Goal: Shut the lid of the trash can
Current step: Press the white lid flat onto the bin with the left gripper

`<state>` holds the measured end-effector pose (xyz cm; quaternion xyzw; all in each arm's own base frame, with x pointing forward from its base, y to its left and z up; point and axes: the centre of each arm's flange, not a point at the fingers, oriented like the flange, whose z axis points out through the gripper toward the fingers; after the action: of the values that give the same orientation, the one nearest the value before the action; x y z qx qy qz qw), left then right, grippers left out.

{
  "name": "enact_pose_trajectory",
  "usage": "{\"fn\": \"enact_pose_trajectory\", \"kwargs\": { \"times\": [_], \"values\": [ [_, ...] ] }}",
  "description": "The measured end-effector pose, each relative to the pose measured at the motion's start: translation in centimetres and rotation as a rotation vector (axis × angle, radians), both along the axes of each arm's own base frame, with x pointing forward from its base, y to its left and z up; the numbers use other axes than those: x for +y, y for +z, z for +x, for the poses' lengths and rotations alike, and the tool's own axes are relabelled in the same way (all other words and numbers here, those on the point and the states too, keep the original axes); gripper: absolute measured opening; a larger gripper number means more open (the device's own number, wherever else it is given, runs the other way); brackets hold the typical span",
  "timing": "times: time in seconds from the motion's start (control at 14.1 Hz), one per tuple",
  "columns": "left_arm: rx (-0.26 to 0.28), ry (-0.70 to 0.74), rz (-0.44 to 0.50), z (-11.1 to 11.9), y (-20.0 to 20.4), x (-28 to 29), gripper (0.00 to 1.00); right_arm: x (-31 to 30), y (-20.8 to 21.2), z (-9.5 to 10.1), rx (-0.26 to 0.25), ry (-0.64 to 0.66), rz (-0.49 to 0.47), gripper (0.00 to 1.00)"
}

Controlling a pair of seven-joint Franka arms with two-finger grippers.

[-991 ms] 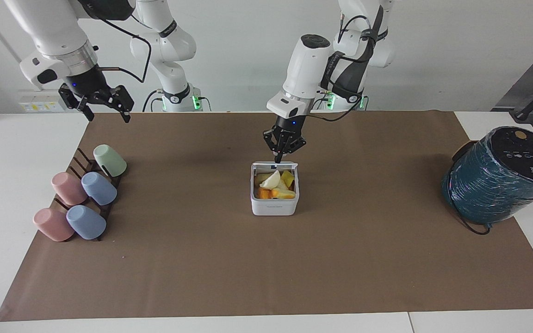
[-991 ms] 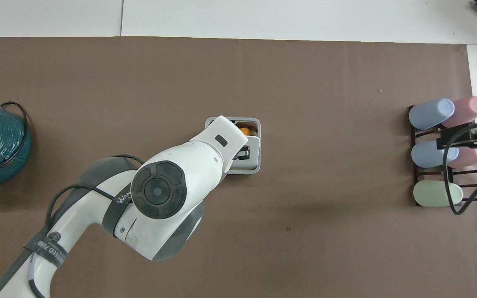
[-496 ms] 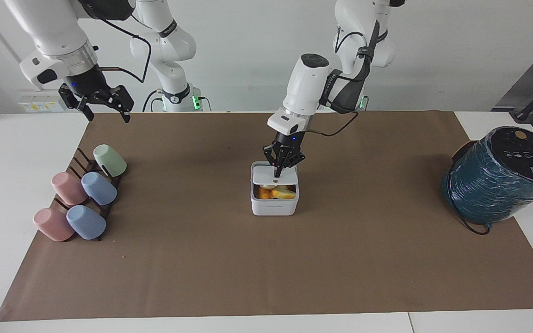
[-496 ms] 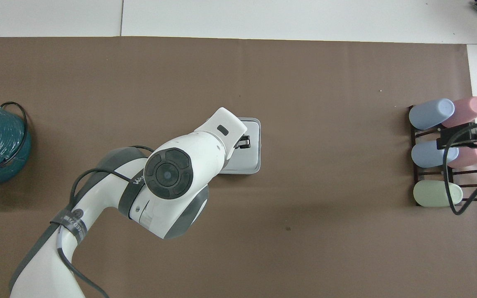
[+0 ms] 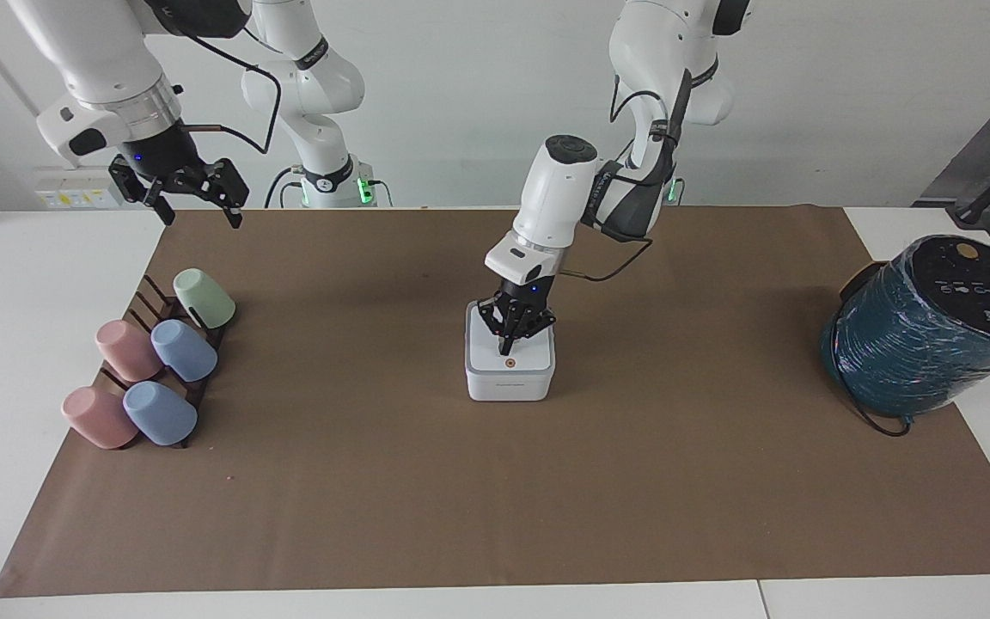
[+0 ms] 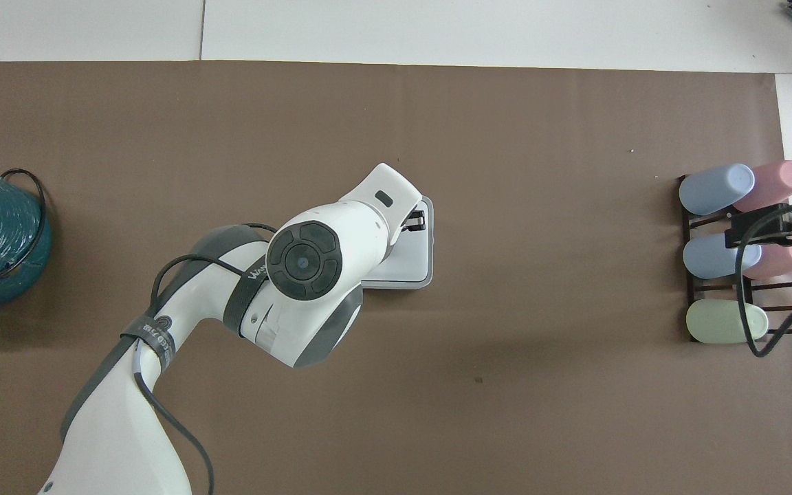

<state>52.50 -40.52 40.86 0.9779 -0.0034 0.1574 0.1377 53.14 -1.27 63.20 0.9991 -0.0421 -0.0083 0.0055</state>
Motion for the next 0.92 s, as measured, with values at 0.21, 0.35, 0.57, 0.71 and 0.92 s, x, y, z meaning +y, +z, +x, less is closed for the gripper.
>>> {"fn": "enact_pose_trajectory", "kwargs": {
  "times": [0.21, 0.35, 0.57, 0.71, 0.92],
  "values": [
    [0.0, 0.0, 0.0, 0.0, 0.0, 0.0, 0.01, 0.0, 0.0, 0.0, 0.0, 0.0, 0.0, 1.0],
    [0.008, 0.0, 0.006, 0.0, 0.0, 0.0, 0.01, 0.0, 0.0, 0.0, 0.0, 0.0, 0.0, 1.0],
    [0.066, 0.002, 0.052, 0.3, 0.7, 0.2, 0.01, 0.0, 0.0, 0.0, 0.0, 0.0, 0.0, 1.0],
    [0.108, 0.013, 0.088, 0.3, 1.6, 1.2, 0.01, 0.0, 0.0, 0.0, 0.0, 0.0, 0.0, 1.0],
    [0.161, 0.032, 0.135, 0.0, 4.1, 3.6, 0.01, 0.0, 0.0, 0.0, 0.0, 0.0, 0.0, 1.0]
  ]
}}
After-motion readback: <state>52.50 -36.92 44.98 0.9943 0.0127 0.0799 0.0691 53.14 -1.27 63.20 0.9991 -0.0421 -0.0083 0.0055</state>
